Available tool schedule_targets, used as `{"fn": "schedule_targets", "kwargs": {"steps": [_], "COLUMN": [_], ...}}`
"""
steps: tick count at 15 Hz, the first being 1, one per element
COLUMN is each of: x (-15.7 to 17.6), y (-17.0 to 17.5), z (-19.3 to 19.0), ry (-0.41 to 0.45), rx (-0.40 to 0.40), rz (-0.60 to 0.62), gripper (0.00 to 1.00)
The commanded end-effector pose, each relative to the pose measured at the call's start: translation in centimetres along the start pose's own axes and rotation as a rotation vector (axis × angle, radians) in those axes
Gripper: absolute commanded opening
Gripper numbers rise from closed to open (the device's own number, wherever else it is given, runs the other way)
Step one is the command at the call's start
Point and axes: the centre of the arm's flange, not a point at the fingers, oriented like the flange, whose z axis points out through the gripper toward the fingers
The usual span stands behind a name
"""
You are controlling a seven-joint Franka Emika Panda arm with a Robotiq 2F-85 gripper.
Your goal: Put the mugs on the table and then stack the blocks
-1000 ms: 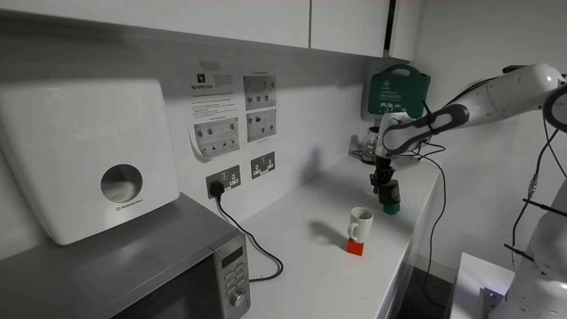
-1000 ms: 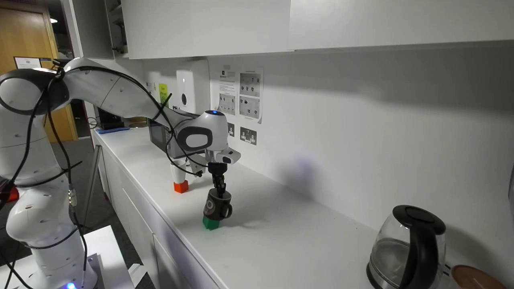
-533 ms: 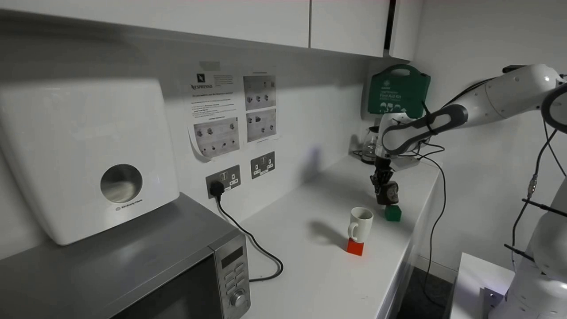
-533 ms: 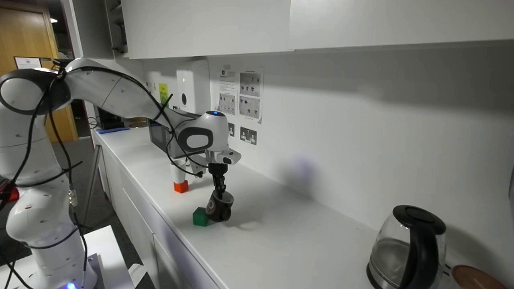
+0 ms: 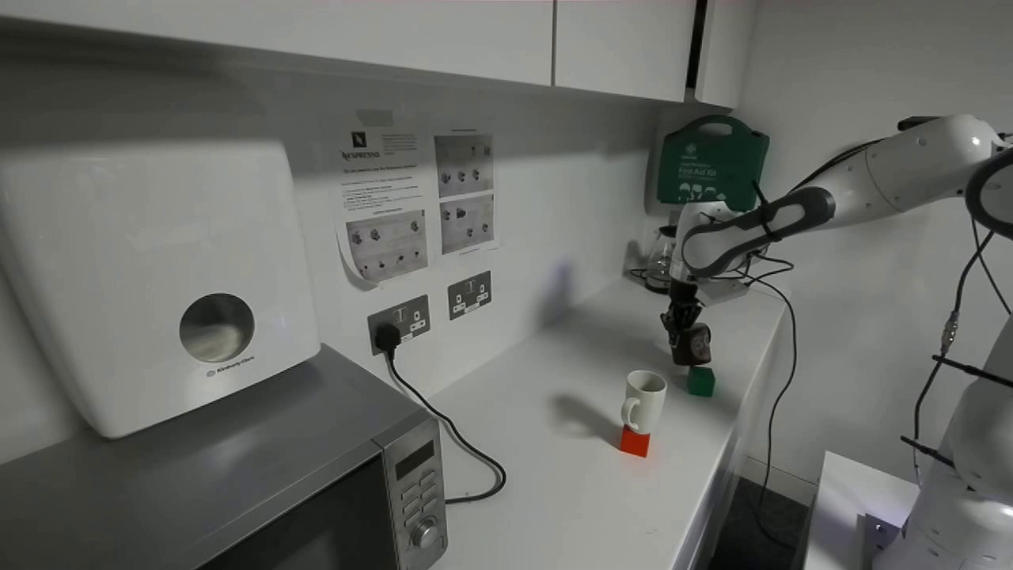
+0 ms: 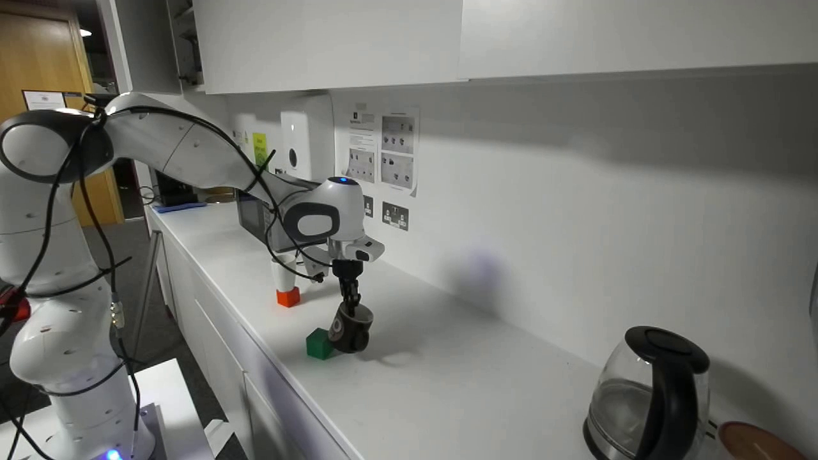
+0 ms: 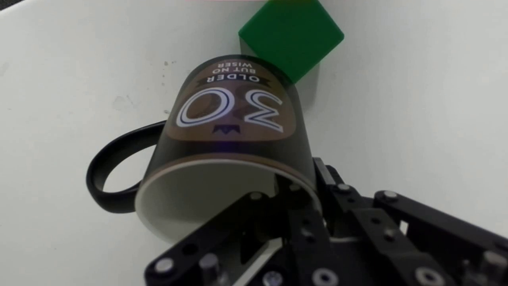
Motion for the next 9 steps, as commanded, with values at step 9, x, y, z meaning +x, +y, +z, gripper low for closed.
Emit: {"fn": "schedule_targets", "kwargs": {"steps": [9], "x": [1.8], "y": [-2.2], "z": [-2.7], "ry": [0.208], "rx": [0.049], "rz": [-0.052], "gripper": [0.03]}}
